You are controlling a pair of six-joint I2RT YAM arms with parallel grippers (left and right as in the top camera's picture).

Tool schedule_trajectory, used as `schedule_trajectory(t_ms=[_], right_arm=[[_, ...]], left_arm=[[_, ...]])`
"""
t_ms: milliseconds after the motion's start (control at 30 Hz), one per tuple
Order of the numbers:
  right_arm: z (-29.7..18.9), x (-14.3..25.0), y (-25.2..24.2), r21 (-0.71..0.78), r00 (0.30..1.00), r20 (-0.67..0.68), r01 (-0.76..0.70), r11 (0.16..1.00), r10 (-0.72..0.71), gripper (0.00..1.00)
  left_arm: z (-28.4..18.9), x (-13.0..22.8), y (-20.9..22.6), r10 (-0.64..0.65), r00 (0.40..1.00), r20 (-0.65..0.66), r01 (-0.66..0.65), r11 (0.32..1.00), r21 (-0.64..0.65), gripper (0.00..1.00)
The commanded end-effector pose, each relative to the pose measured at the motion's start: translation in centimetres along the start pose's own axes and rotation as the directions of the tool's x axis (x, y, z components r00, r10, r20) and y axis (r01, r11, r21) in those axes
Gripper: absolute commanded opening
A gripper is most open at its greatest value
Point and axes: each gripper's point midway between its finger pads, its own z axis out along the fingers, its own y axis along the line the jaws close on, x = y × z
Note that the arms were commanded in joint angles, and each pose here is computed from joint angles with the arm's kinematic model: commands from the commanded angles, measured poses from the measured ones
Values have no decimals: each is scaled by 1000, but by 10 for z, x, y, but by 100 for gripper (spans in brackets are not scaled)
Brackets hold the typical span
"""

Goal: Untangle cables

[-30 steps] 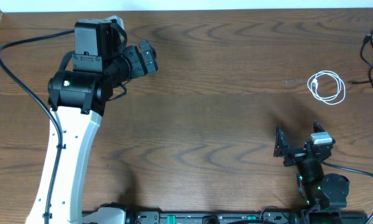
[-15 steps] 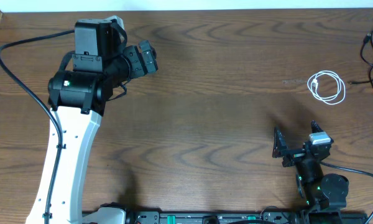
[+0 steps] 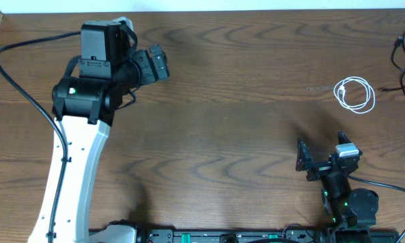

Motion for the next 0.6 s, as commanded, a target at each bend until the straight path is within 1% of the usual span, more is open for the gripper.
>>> schedule_trajectory(t_ms=[0,100,167,233,333,367,400,467,500,567], right_arm=[[0,0,3,-15,1000,3,-1,1000,1,99],[0,0,3,-15,1000,3,-1,1000,1,99],[0,0,3,-15,1000,3,-1,1000,1,99],[0,0,3,-15,1000,3,-1,1000,1,99],[0,0,3,-15,1000,3,-1,1000,1,99],[0,0,3,-15,1000,3,-1,1000,1,99],[0,0,3,-15,1000,2,-1,1000,1,99],[0,0,3,-15,1000,3,-1,1000,1,99],[0,0,3,-15,1000,3,-1,1000,1,99],[0,0,3,-15,1000,3,-1,1000,1,99]], left_arm=[[-23,0,20,114,991,67,-107,989,-98,100],[-34,8,23,193,971,142,-181,979,-93,100],[-40,14,26,210,954,215,-196,977,-85,100],[-46,21,29,206,934,291,-193,978,-72,100],[-53,35,38,195,883,428,-189,980,-57,100],[-54,40,41,191,865,464,-188,981,-54,100],[-56,51,48,184,829,527,-185,981,-52,100],[-57,65,57,176,797,577,-180,982,-51,100],[-55,77,62,171,777,606,-182,982,-45,100],[-51,94,68,168,764,623,-186,982,-37,100]])
